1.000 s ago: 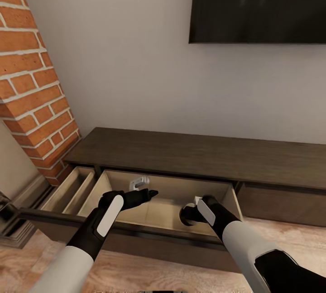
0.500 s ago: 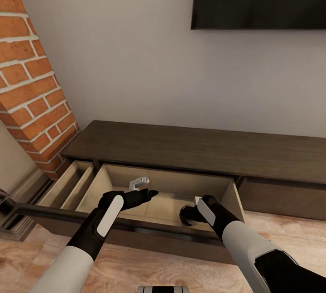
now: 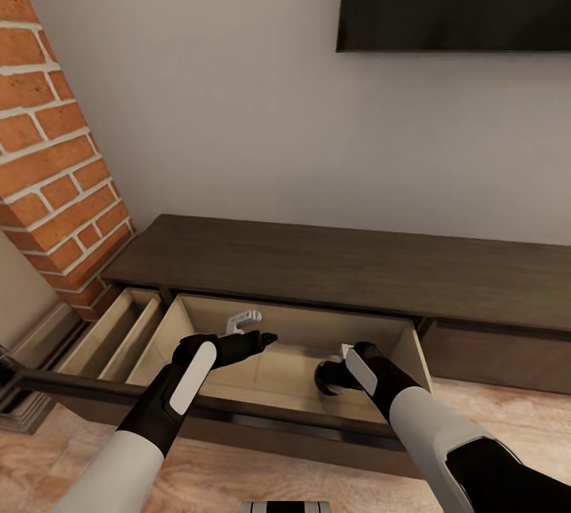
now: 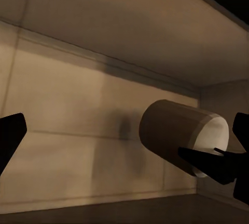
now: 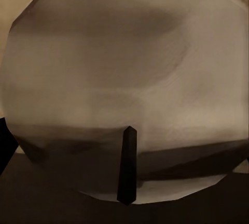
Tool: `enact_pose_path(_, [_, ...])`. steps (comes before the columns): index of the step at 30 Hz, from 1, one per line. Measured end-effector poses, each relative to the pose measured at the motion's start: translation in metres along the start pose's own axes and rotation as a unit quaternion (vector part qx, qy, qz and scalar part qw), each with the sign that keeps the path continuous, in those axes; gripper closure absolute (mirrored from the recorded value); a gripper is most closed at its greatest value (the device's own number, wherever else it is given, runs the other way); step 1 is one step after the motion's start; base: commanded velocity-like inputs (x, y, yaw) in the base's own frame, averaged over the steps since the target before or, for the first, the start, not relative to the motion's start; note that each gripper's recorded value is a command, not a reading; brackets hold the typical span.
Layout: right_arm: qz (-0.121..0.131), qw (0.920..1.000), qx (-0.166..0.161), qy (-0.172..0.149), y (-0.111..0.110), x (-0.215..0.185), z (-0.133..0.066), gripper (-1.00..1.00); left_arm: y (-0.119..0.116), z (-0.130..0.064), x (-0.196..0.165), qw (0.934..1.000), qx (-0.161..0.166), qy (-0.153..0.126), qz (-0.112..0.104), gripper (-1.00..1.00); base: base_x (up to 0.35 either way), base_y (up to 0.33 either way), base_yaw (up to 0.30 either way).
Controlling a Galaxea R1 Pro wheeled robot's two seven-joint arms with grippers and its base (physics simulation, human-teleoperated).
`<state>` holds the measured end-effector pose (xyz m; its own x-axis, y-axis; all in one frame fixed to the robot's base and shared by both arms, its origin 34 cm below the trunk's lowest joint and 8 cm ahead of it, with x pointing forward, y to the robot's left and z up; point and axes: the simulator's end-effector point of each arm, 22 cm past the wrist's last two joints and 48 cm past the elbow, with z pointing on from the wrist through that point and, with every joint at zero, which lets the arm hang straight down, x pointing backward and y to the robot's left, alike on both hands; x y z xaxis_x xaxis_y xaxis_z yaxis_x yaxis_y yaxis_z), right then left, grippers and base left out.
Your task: Place each of the two pumpkins and all three candles from the living room inside a cabinet in the living room (use any cabinet), then make sure every cabinet is closed, and position the cauldron so it is next to a table in the living room.
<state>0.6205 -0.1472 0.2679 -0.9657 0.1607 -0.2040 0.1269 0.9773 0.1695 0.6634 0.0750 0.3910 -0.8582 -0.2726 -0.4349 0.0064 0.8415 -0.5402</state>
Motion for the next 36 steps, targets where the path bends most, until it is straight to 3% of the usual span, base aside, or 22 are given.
enact_pose_path(7, [0.0, 1.0, 0.0, 0.0, 0.0, 0.0, 0.0, 1.0, 0.0, 0.0, 0.0, 1.0, 0.0, 0.0, 0.0, -1.0, 0.005, 0.0, 0.0])
enact_pose_path(17, [0.002, 0.9997, 0.005, 0.023, -0.006, 0.016, 0.02, 1.0, 0.013, 0.015, 0.016, 0.9998, -0.006, 0.018, -0.009, -1.0, 0.0, 0.0, 0.0])
enact_pose_path(18, [0.002, 0.9997, 0.006, 0.025, -0.007, 0.017, 0.022, -1.0, 0.015, 0.017, 0.017, 0.9997, -0.006, 0.019, -0.01, -1.0, 0.0, 0.0, 0.0])
enact_pose_path(36, [0.0, 0.9997, 0.003, 0.024, -0.001, 0.018, 0.022, -1.0, 0.015, 0.017, 0.017, 0.9997, -0.006, 0.019, -0.01, -1.0, 0.0, 0.0, 0.0])
